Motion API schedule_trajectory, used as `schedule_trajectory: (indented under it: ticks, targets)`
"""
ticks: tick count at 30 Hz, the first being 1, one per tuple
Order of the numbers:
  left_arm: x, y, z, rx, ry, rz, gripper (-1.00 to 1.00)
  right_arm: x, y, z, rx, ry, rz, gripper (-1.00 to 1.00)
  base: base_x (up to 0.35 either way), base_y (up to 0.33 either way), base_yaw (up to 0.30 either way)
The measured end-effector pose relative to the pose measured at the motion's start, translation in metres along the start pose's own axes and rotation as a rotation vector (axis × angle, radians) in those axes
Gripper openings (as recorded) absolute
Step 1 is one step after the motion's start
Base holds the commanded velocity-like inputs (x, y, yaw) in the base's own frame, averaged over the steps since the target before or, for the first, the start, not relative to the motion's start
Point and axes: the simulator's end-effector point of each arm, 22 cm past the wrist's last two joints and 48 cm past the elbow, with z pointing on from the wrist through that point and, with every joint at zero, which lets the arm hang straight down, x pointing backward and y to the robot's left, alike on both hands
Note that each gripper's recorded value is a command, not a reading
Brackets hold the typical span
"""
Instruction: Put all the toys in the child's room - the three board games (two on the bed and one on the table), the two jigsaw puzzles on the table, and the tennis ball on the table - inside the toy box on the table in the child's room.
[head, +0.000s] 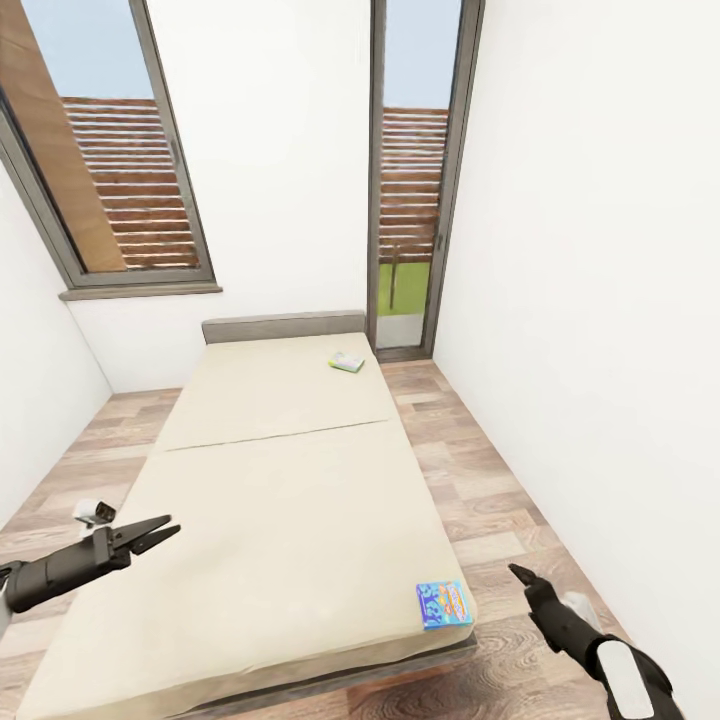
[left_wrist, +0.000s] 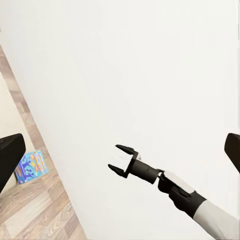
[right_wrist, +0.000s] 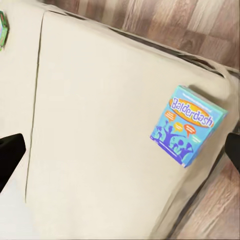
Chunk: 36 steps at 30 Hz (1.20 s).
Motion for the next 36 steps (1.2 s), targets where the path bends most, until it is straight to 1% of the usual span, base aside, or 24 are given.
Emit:
schedule_trajectory:
  ticks: [1, 2, 4, 6, 11, 14, 17, 21, 23, 24, 25, 27, 29, 31, 33, 36]
  targets:
    - [0.0, 0.0, 0.0, 0.0, 0.0, -0.001, 1.0, 0.0, -0.006, -0.001, -0.011, 0.006, 0.019, 1.0, 0.0, 0.0, 0.0]
    - [0.001, 0.0, 0.0, -0.001, 0.0, -0.001, 1.0, 0.0, -0.007, -0.001, -0.02, 0.008, 0.025, 1.0, 0.0, -0.012, 0.0]
    - [0.001, 0.001, -0.001, -0.002, 0.001, -0.002, 1.0, -0.001, -0.006, -0.002, -0.059, 0.009, 0.038, 1.0, 0.0, -0.094, 0.0]
    - [0.002, 0.001, 0.0, -0.002, 0.002, -0.002, 1.0, -0.003, -0.004, -0.003, -0.075, 0.007, 0.04, 1.0, 0.0, -0.178, 0.0]
    - [0.006, 0.0, 0.004, 0.004, 0.01, -0.005, 1.0, -0.021, -0.002, -0.01, -0.098, -0.004, 0.021, 1.0, 0.0, -0.254, 0.0]
    - [0.007, 0.0, 0.005, 0.006, 0.012, -0.006, 1.0, -0.03, 0.008, -0.014, -0.118, 0.004, 0.005, 1.0, 0.0, -0.147, 0.0]
    - [0.007, 0.0, 0.005, 0.007, 0.012, -0.006, 1.0, -0.048, 0.036, -0.024, -0.168, -0.006, -0.035, 1.0, 0.0, -0.048, 0.0]
    - [0.007, 0.0, 0.006, 0.008, 0.012, -0.005, 1.0, -0.058, 0.061, -0.033, -0.212, -0.012, -0.074, 1.0, 0.0, -0.156, 0.0]
    - [0.007, 0.0, 0.006, 0.007, 0.012, -0.005, 1.0, -0.059, 0.077, -0.036, -0.244, -0.014, -0.101, 1.0, 0.0, -0.238, 0.0]
    - [0.007, 0.0, 0.006, 0.007, 0.012, -0.006, 1.0, -0.059, 0.088, -0.038, -0.269, -0.015, -0.121, 1.0, 0.0, -0.18, 0.0]
    - [0.007, 0.0, 0.006, 0.007, 0.012, -0.006, 1.0, -0.058, 0.094, -0.038, -0.281, -0.015, -0.133, 1.0, 0.0, -0.144, 0.0]
    - [0.007, 0.0, 0.005, 0.006, 0.012, -0.007, 1.0, -0.051, 0.11, -0.039, -0.313, -0.003, -0.171, 1.0, 0.0, -0.083, 0.0]
    - [0.007, 0.0, 0.005, 0.006, 0.012, -0.007, 1.0, -0.046, 0.117, -0.038, -0.325, 0.007, -0.191, 1.0, 0.0, -0.048, 0.0]
    - [0.007, 0.001, 0.005, 0.006, 0.012, -0.008, 1.0, -0.036, 0.132, -0.037, -0.345, 0.024, -0.232, 1.0, 0.0, -0.022, 0.0]
    - [0.007, 0.001, 0.005, 0.005, 0.013, -0.01, 1.0, -0.032, 0.139, -0.037, -0.353, 0.03, -0.257, 1.0, 0.0, -0.01, 0.01]
    - [0.008, 0.0, 0.006, 0.007, 0.011, -0.011, 1.0, -0.033, 0.15, -0.04, -0.37, 0.022, -0.288, 1.0, 0.0, -0.027, 0.123]
